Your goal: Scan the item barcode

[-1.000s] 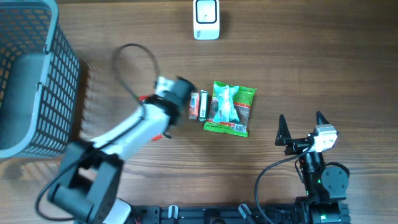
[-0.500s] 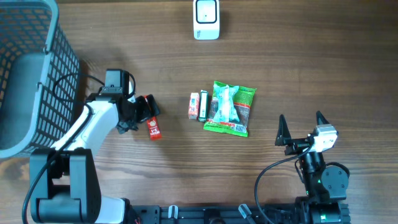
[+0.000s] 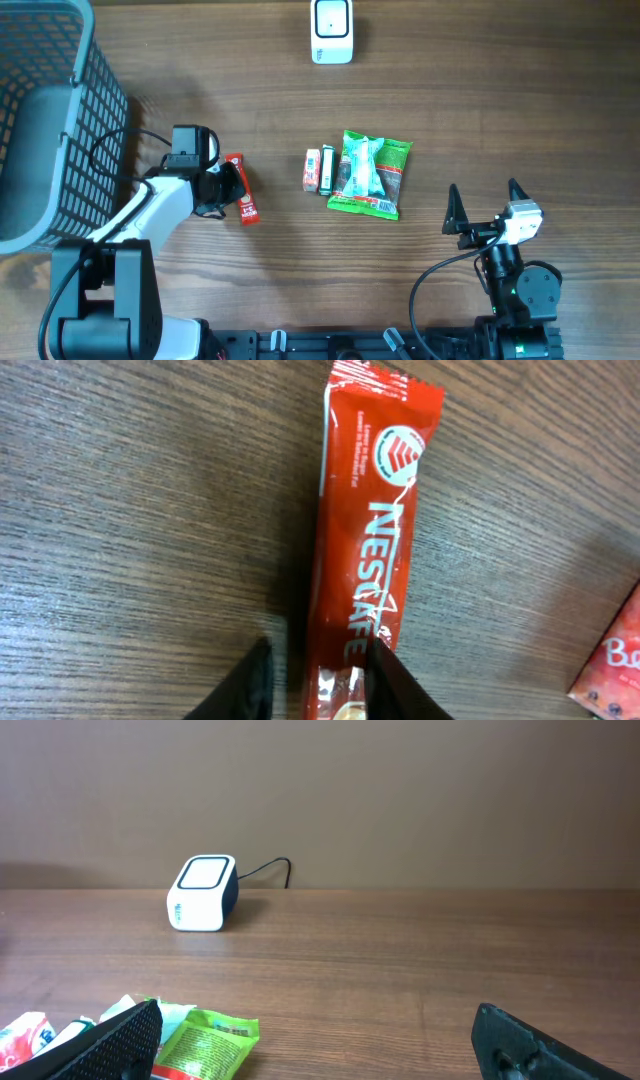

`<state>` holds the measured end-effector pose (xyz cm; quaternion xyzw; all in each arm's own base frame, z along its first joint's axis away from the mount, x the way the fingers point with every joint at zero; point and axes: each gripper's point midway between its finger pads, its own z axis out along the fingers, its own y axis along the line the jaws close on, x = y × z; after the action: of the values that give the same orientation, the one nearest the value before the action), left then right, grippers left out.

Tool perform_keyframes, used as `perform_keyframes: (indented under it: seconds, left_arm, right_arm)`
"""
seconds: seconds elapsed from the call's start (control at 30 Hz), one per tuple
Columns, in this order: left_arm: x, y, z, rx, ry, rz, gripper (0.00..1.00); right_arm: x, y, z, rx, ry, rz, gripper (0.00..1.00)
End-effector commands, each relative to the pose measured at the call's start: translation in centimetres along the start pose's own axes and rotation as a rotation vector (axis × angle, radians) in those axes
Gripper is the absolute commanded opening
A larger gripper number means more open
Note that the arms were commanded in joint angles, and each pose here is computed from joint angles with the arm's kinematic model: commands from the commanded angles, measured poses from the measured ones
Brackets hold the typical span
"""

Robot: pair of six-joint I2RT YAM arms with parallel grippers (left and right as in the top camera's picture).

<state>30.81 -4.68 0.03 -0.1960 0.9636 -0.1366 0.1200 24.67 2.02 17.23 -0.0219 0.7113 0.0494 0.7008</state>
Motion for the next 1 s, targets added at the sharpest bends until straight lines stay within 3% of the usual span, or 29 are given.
perform_keyframes:
  seconds: [0.0,0.33,0.43,0.73,0.97]
  left_arm:
    - [1.3,0.8,0.8,-0.021,0.022,0.005,0.23]
    - [1.7,1.1,1.1,-0.02,0.022,0.005,0.2]
    - [1.7,1.1,1.1,-0.021,0.023,0.005,0.1]
    - [1.5,1.0,1.0,-0.019,0.02,0.061,0.04]
    - [-3.9,1.0,-6.6,-0.252,-0.192,0.128,0.04]
  right_arm:
    - [-0.1,0.1,0.0,-0.008,-0.004,-0.011,1.0]
    - [-0.1,0.1,0.0,-0.008,-0.004,-0.012,1.0]
    - [-0.1,0.1,0.0,-0.008,-0.004,-0.012,1.0]
    - [-0.1,0.1,0.0,-0.007,-0.004,-0.012,1.0]
    - [-0.1,0.1,0.0,-0.008,-0.004,-0.012,1.0]
